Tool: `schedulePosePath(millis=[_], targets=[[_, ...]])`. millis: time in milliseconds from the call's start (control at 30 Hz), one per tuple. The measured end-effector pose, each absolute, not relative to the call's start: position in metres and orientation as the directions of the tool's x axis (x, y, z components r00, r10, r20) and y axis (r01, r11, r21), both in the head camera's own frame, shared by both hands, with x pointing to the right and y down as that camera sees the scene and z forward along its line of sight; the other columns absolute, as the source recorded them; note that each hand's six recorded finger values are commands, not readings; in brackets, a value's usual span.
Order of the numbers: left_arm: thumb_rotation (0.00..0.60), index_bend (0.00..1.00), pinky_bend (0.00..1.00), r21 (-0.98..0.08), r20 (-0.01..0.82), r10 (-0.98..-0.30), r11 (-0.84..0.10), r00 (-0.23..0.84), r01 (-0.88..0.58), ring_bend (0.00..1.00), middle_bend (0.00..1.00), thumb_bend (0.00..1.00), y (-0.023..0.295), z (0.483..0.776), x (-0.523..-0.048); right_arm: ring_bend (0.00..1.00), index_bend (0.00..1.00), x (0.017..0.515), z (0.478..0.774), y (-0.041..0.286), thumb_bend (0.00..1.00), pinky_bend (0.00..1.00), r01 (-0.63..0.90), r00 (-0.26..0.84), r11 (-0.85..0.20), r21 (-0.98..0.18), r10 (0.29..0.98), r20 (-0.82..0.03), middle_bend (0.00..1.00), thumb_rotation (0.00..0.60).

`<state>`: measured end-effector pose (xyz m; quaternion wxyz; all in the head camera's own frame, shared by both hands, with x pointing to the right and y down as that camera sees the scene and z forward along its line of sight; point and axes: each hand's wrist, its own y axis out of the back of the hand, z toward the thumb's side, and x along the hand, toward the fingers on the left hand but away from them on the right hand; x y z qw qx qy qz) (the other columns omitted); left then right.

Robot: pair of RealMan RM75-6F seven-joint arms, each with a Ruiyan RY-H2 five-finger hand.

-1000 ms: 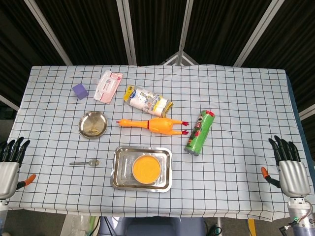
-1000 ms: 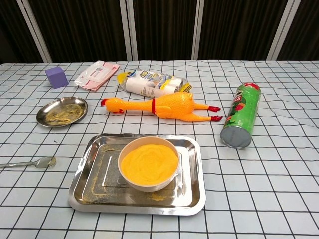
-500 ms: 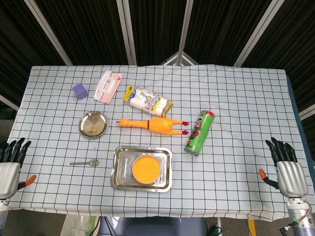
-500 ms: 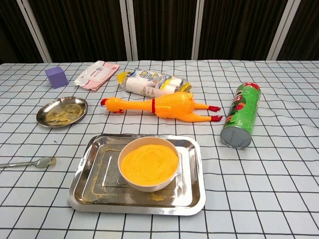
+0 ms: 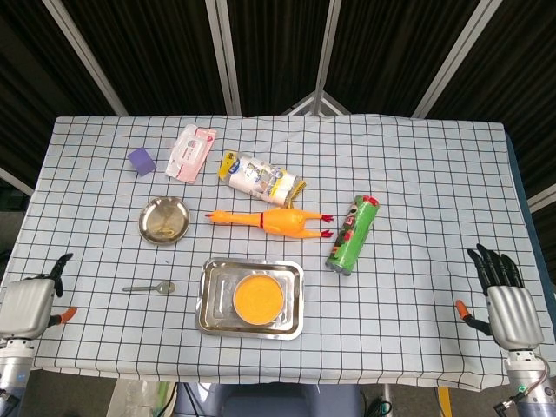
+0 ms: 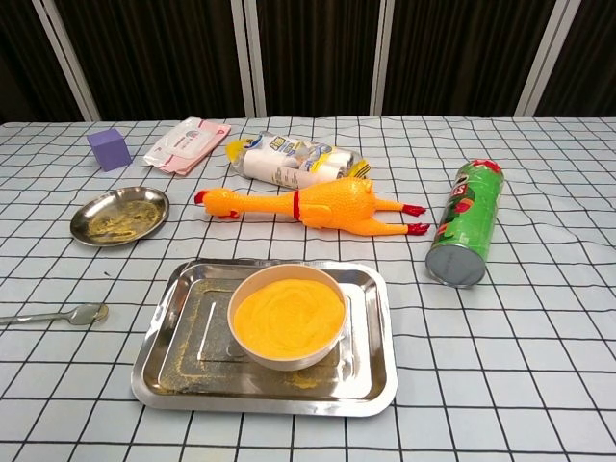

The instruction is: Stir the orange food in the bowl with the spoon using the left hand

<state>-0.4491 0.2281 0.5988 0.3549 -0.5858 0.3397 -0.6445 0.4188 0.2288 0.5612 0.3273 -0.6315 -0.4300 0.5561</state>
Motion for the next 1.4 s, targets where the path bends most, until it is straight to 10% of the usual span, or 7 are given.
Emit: schedulePosePath(millis=[433, 1400], targets=[[0.6, 0.44, 0.93, -0.779, 0.611, -0.786, -0.618, -0.093, 0.105, 0.95, 1.0, 0.46, 0.215, 0.654, -0.418, 0.0, 0.0, 0.419, 0.562, 0.229, 0.37, 0.0, 0.19, 0.01, -0.423, -0.886, 0.903, -0.429, 0.0, 0.6], [0.6, 0.48, 0.93, -0.74, 0.663, -0.745, -0.668, -0.077, 0.085, 0.95, 1.0, 0.52, 0.218, 0.7, -0.366, 0.0, 0.0, 0.418, 0.564, 0.229, 0.37, 0.0, 0.204, 0.011, -0.431, -0.879, 0.899, -0.438, 0.0, 0.6]])
